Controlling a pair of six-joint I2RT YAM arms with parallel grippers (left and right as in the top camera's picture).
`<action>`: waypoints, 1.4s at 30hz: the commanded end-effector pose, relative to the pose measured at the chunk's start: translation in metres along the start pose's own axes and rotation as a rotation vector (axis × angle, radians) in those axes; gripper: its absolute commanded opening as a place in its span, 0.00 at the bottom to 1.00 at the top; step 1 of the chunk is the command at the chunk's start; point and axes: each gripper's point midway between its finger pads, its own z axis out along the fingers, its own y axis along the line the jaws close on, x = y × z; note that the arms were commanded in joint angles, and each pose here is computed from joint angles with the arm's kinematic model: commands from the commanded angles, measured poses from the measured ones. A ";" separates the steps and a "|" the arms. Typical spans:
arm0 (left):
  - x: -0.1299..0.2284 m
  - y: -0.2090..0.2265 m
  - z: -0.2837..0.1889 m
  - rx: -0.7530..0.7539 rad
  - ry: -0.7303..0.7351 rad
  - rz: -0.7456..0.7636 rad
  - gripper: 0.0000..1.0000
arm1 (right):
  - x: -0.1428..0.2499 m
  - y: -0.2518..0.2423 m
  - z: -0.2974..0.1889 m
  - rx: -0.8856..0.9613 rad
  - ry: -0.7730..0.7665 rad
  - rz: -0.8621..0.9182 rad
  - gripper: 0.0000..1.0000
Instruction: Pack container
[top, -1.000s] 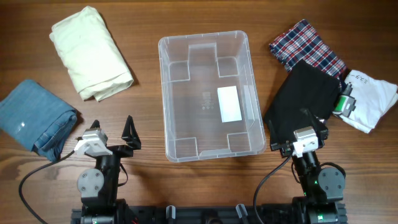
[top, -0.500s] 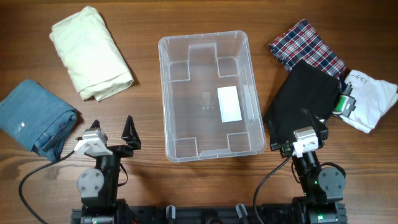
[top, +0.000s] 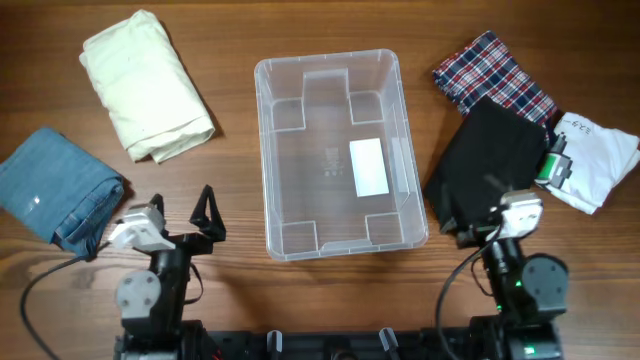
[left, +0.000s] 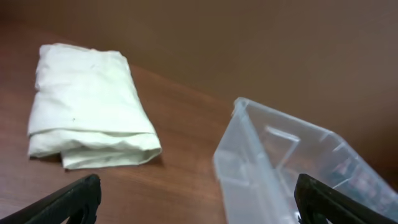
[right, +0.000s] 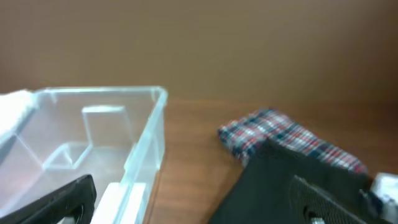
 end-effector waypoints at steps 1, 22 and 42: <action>-0.056 -0.031 -0.011 0.031 -0.007 -0.014 1.00 | -0.046 -0.013 -0.004 0.093 0.061 0.113 0.99; -0.015 -0.015 0.030 -0.254 0.681 -0.086 1.00 | 0.048 -0.131 0.056 0.250 0.953 0.487 1.00; -0.017 -0.016 0.032 -0.249 0.671 -0.086 1.00 | 0.205 -0.104 0.097 -0.047 1.002 0.719 0.70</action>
